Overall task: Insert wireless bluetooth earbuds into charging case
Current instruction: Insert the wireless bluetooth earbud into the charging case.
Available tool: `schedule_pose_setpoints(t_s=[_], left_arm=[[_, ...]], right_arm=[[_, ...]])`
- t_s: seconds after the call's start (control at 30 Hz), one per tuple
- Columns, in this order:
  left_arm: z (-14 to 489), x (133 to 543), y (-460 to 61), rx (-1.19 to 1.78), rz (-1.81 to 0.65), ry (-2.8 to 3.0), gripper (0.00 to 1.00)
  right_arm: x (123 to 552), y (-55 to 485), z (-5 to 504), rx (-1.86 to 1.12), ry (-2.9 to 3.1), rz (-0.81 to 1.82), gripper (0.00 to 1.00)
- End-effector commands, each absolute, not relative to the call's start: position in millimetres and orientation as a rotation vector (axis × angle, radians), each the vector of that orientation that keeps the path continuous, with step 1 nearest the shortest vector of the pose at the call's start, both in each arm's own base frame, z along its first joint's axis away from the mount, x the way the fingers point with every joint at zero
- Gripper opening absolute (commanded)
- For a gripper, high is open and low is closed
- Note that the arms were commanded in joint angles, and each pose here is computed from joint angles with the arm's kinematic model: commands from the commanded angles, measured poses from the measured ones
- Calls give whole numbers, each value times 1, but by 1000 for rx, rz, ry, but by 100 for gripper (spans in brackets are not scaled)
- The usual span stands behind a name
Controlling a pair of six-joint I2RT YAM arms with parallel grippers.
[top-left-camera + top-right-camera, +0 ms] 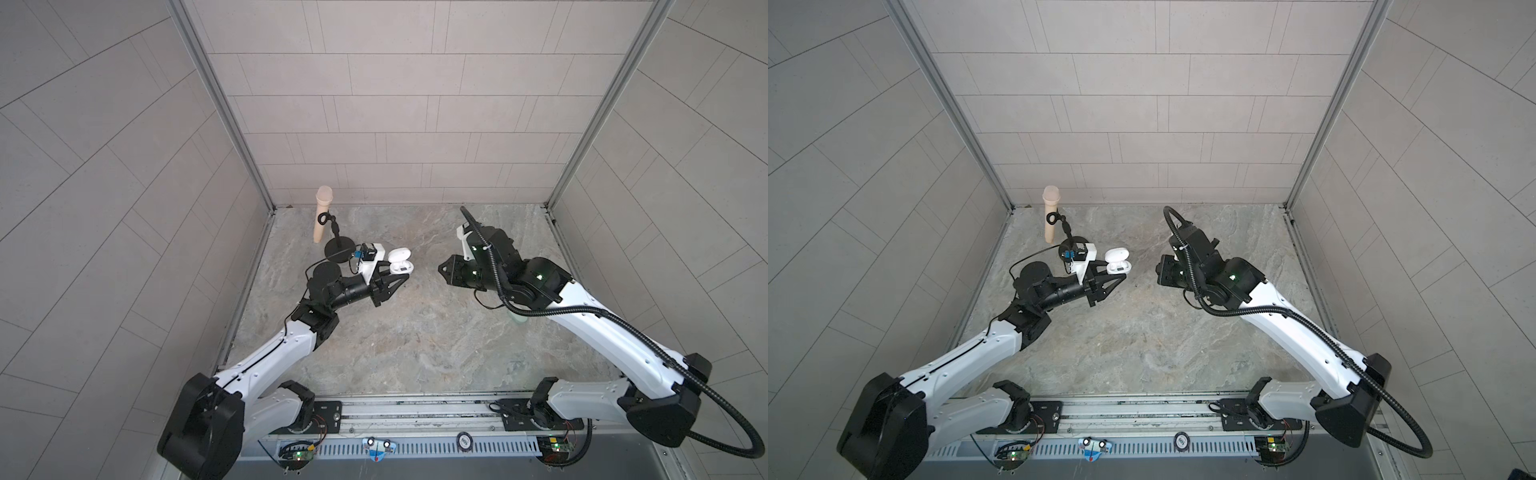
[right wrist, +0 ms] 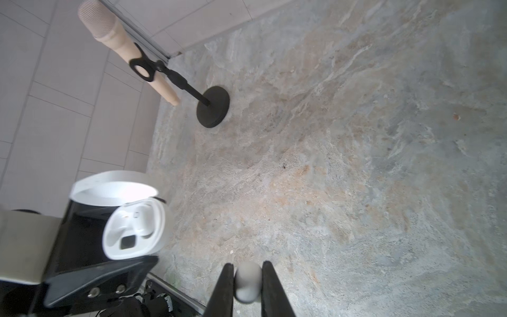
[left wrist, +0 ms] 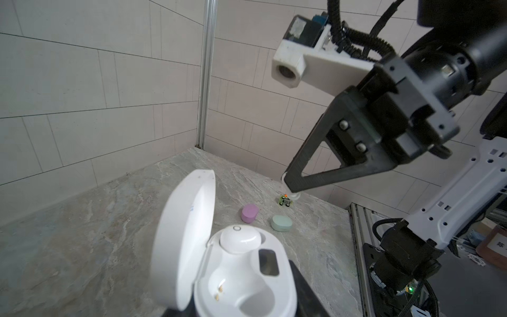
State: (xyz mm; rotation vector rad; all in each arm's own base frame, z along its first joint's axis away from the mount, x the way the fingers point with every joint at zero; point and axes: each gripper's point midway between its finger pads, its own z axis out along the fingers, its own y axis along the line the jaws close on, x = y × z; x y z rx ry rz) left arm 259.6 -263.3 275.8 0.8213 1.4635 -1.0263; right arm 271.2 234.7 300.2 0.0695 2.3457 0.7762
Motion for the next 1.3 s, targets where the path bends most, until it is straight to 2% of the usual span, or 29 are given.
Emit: schedule_pose_setpoints(t_s=[0.0, 0.4, 1.27], left_arm=[[305, 246, -280, 894, -1026, 1335, 21], [313, 238, -305, 959, -1057, 1274, 21], [322, 230, -304, 974, -1059, 1235, 21]], right_arm=[[267, 239, 333, 29, 2220, 890, 11], [243, 270, 370, -100, 2115, 1098, 12], [245, 302, 337, -92, 2174, 1152, 14]])
